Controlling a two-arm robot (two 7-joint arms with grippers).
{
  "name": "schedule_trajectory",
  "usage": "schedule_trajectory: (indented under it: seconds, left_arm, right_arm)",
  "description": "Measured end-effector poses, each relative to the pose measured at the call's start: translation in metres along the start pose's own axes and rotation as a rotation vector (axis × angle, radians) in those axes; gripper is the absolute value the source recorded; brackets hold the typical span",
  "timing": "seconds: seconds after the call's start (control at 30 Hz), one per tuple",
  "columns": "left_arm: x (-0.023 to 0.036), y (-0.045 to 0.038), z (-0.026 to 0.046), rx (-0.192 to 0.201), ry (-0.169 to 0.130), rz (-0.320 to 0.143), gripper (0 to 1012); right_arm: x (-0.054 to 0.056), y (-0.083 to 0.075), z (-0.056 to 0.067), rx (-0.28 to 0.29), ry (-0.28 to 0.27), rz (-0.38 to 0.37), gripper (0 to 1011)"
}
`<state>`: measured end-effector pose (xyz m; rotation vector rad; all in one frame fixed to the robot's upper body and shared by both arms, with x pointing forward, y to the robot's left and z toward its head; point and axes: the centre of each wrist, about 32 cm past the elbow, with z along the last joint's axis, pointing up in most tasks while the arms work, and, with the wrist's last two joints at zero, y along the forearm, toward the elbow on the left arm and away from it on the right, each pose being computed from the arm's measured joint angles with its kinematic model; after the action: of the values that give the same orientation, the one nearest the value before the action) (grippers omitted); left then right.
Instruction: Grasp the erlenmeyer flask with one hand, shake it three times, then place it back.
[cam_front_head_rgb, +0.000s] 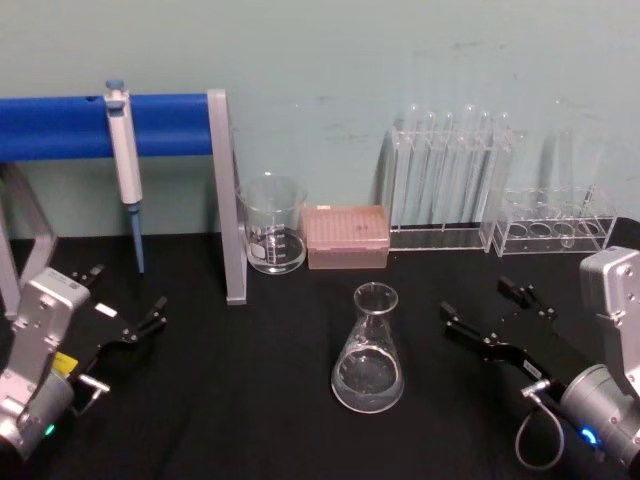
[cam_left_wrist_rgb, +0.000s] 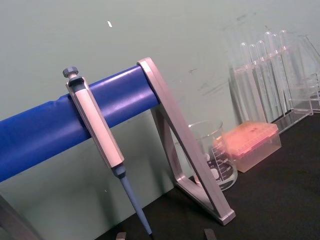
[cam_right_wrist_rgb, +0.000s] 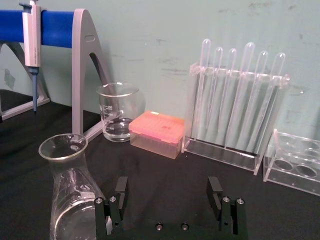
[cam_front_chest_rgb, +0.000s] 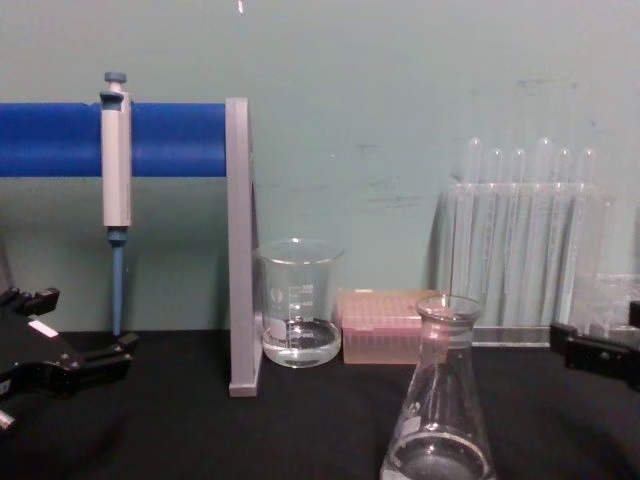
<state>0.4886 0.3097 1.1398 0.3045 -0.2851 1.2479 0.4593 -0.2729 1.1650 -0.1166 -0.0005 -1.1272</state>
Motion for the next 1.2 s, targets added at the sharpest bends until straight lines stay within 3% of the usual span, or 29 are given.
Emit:
schedule_trajectory:
  seconds: [0.67,1.2]
  left_arm:
    - [0.0000,0.0000,0.0000,0.000,0.000,0.000,1001]
    - [0.0000,0.0000,0.0000,0.000,0.000,0.000,1001]
  right_arm:
    - [-0.004,0.016,-0.016,-0.051,0.016,0.019,1000]
    - [-0.004,0.017,-0.016,-0.052,0.016,0.020,1000]
